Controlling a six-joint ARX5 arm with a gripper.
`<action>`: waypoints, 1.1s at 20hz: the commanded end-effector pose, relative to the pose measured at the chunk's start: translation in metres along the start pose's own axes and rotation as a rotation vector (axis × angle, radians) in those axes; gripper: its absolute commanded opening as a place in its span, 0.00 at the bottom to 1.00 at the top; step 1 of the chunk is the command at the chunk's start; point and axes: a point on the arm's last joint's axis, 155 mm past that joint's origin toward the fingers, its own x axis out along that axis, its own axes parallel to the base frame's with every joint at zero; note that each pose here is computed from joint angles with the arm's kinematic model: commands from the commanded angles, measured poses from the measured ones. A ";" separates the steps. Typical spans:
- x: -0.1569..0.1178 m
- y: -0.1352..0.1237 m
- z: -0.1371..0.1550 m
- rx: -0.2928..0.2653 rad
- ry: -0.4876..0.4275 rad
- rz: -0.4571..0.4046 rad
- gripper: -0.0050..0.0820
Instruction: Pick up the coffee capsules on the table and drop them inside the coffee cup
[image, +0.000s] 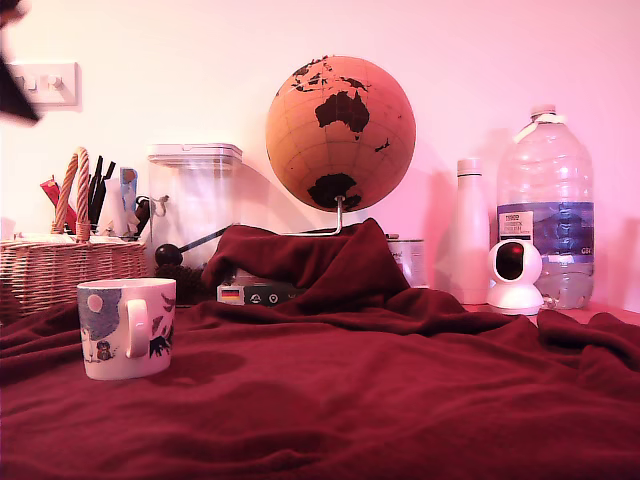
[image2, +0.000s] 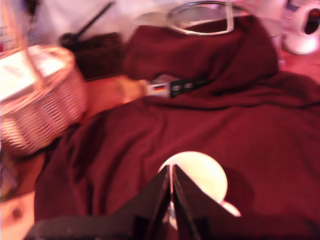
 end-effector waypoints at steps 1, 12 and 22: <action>-0.004 0.001 -0.009 -0.009 -0.028 0.005 0.03; -0.022 0.011 -0.078 -0.087 -0.069 0.079 0.03; -0.037 0.017 -0.113 -0.164 -0.081 0.118 0.03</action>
